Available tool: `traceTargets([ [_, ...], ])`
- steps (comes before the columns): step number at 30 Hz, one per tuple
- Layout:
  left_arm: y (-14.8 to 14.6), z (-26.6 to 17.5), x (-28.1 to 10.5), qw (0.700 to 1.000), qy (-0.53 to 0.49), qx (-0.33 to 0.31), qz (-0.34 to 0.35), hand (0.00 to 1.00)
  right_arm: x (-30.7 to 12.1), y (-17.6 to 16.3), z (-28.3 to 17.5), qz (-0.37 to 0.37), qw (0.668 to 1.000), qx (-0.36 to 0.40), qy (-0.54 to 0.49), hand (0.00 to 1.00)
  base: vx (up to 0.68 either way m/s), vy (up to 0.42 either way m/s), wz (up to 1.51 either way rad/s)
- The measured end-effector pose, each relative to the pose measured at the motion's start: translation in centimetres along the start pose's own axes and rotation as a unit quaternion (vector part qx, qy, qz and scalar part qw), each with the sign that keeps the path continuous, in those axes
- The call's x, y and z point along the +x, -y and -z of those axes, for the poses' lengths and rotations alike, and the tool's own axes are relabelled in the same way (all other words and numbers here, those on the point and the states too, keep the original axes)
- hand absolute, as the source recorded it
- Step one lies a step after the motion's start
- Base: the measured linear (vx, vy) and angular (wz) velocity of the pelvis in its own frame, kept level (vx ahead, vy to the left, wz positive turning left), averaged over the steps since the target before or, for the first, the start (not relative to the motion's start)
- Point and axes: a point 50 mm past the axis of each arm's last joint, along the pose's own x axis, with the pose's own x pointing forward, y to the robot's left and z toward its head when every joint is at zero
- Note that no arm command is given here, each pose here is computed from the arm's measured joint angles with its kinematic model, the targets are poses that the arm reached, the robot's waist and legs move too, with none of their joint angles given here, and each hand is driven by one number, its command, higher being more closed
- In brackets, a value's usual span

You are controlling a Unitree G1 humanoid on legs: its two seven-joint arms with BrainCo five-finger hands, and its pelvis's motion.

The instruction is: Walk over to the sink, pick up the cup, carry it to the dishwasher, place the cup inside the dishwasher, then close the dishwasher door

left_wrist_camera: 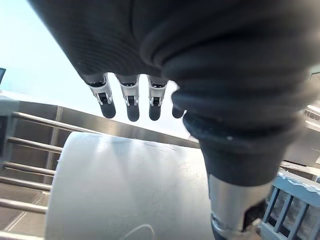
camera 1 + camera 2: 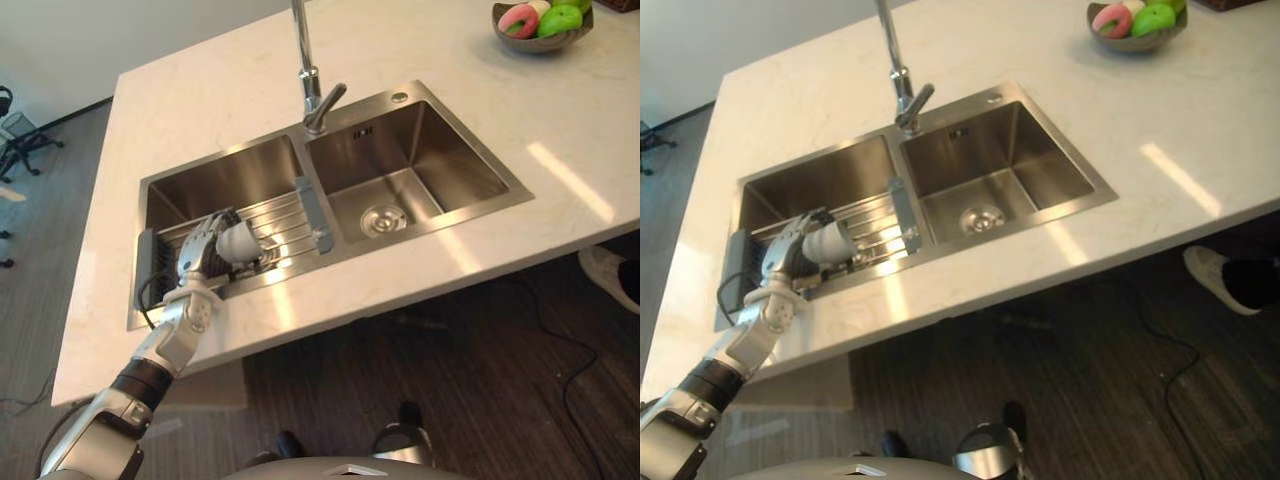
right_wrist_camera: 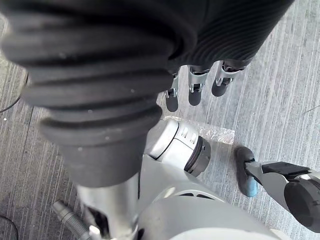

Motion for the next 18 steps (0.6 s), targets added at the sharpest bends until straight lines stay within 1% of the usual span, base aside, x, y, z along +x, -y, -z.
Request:
traceTargets([
  [7, 0.0, -0.3, 0.3, 0.999, 0.001, 0.033, 0.034, 0.0, -0.1, 0.3, -0.1, 0.005, 1.0, 0.006, 0.003, 0.0, -0.09, -0.015, -0.03],
  [12, -0.2, -1.0, 0.7, 0.997, 0.018, 0.062, 0.032, 0.0, -0.1, 0.5, -0.6, 0.007, 1.0, 0.003, 0.01, 0.0, -0.04, 0.022, -0.07],
  [18, 0.8, -1.3, 0.3, 0.995, 0.019, 0.076, 0.054, 0.0, -0.2, 0.7, -1.5, 0.011, 1.0, -0.006, 0.019, 0.0, 0.04, -0.008, -0.05],
])
